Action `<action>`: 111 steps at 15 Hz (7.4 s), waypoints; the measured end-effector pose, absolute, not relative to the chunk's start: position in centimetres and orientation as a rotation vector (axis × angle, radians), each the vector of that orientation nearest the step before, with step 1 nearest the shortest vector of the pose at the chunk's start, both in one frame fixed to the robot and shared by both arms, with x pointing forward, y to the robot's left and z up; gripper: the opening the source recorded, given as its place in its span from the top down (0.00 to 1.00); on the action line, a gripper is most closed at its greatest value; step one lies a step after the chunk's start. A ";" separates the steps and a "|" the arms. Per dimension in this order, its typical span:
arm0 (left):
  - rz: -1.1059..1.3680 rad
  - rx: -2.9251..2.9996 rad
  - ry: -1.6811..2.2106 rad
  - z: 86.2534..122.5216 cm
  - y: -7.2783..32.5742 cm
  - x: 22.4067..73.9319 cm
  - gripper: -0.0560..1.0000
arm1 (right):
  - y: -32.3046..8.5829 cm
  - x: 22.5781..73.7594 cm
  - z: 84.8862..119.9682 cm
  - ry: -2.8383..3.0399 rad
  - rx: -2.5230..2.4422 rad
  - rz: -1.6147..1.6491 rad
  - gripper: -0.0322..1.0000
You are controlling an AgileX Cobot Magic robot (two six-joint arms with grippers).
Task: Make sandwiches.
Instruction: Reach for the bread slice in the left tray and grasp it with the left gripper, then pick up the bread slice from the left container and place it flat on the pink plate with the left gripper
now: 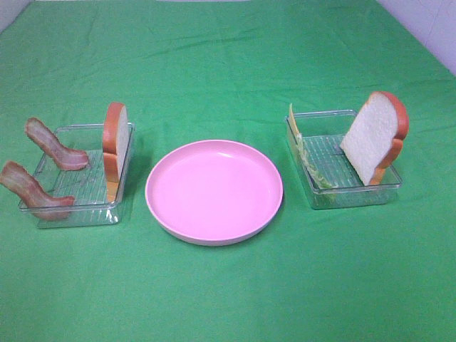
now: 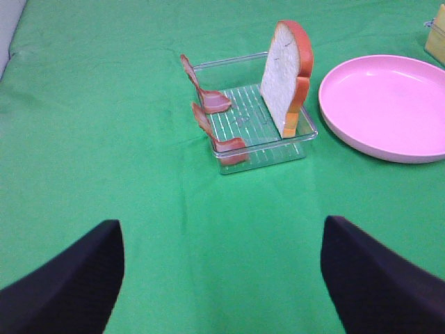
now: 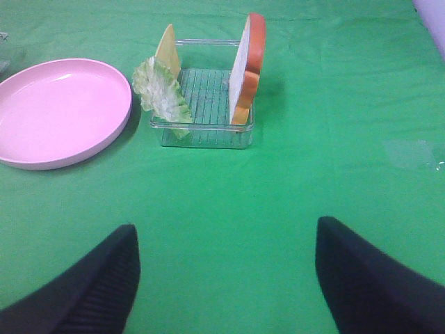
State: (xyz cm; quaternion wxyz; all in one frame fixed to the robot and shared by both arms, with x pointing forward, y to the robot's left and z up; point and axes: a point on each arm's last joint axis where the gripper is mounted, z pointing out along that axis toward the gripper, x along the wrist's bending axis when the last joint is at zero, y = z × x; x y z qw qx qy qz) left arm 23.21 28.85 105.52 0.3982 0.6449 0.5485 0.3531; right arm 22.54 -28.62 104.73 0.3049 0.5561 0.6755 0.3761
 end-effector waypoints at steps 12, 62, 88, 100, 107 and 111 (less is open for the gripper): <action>0.894 1.633 1.389 105.5 28.9 23.2 0.24 | -28.6 22.5 104.7 1.789 1.473 0.996 0.31; 0.124 2.136 2.087 100.7 13.6 62.4 0.24 | -28.6 22.5 104.7 1.789 1.473 0.996 0.31; -0.344 1.895 1.646 108.8 16.1 61.0 0.76 | -28.6 22.5 104.7 1.789 1.473 0.996 0.31; -0.733 1.772 1.759 94.5 8.2 64.4 0.76 | -28.6 22.5 104.7 1.789 1.473 0.996 0.31; -0.746 1.807 1.777 93.0 7.3 64.1 0.70 | -28.6 22.5 104.7 1.789 1.473 0.996 0.31; -0.717 1.844 1.775 92.8 7.5 64.1 0.28 | -28.6 22.5 104.7 1.789 1.473 0.996 0.31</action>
